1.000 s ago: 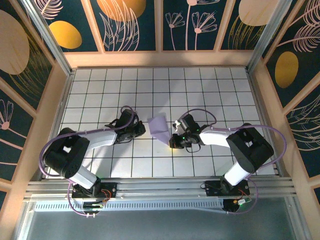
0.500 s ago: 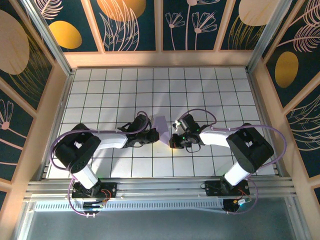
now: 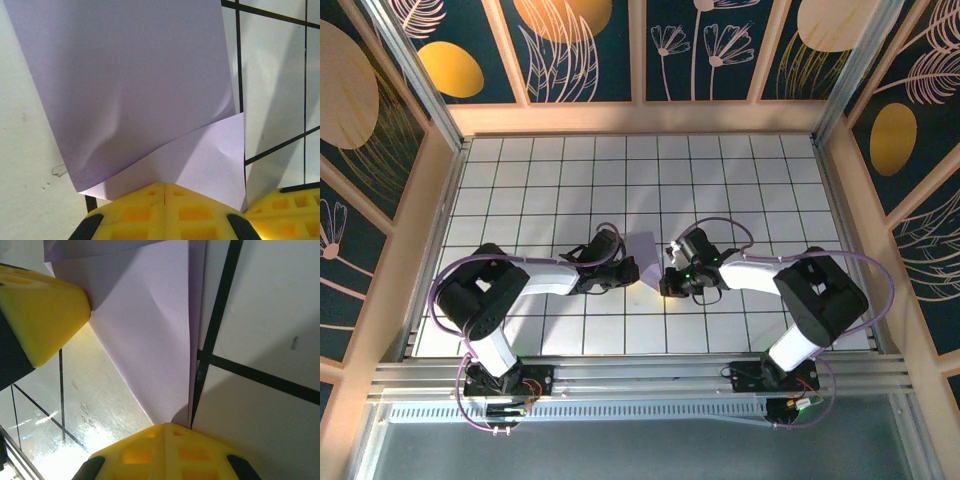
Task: Fold a paper plane with a square sheet of paper (fold left side to right side)
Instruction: Third fold the triangle at the center of the table, then fourth fold the wing at the center of the table.
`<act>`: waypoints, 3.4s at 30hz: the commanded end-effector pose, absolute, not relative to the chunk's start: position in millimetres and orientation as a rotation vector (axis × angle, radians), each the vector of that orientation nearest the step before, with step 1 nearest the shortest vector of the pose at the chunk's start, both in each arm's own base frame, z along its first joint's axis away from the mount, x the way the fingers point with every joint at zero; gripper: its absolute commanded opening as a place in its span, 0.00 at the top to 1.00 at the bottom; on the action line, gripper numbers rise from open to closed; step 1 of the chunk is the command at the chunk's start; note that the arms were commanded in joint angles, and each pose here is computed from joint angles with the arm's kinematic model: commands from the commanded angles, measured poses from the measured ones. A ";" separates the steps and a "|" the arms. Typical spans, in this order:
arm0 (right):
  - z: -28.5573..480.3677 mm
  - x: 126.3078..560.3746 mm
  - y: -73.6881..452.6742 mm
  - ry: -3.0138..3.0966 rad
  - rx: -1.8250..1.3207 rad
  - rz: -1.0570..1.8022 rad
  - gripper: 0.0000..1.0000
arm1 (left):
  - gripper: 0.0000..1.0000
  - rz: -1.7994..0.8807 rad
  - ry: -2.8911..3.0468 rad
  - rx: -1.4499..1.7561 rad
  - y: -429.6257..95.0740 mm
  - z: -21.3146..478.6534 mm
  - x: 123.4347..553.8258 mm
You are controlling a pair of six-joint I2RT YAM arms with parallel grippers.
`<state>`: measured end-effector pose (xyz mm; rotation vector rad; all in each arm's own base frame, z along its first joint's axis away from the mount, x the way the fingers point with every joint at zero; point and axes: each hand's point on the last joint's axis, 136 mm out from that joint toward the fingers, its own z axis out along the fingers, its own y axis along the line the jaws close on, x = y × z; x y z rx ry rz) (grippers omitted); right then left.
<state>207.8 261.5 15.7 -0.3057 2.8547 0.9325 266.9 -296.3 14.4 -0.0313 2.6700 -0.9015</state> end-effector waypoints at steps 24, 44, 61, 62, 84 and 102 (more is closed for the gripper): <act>34.4 231.7 306.0 2.810 -0.363 0.995 1.00 | 1.00 -0.771 2.761 -0.044 -280.2 -9.8 259.4; -4.7 192.5 257.8 2.967 -0.263 0.888 1.00 | 1.00 -0.674 2.777 -0.029 -270.7 -16.0 261.2; 50.7 216.0 225.6 2.760 -0.237 0.895 0.96 | 1.00 -0.799 2.766 0.086 -306.0 -6.7 252.0; 55.5 223.2 224.0 2.725 -0.244 0.885 0.92 | 1.00 -0.827 2.760 0.082 -309.0 -4.3 251.2; 52.1 266.6 269.9 2.431 -0.576 1.045 0.54 | 0.53 -0.960 2.532 -0.282 -266.1 66.1 291.0; 67.1 273.3 260.2 2.379 -0.519 1.079 1.00 | 0.43 -1.179 2.520 -0.326 -273.1 58.2 298.6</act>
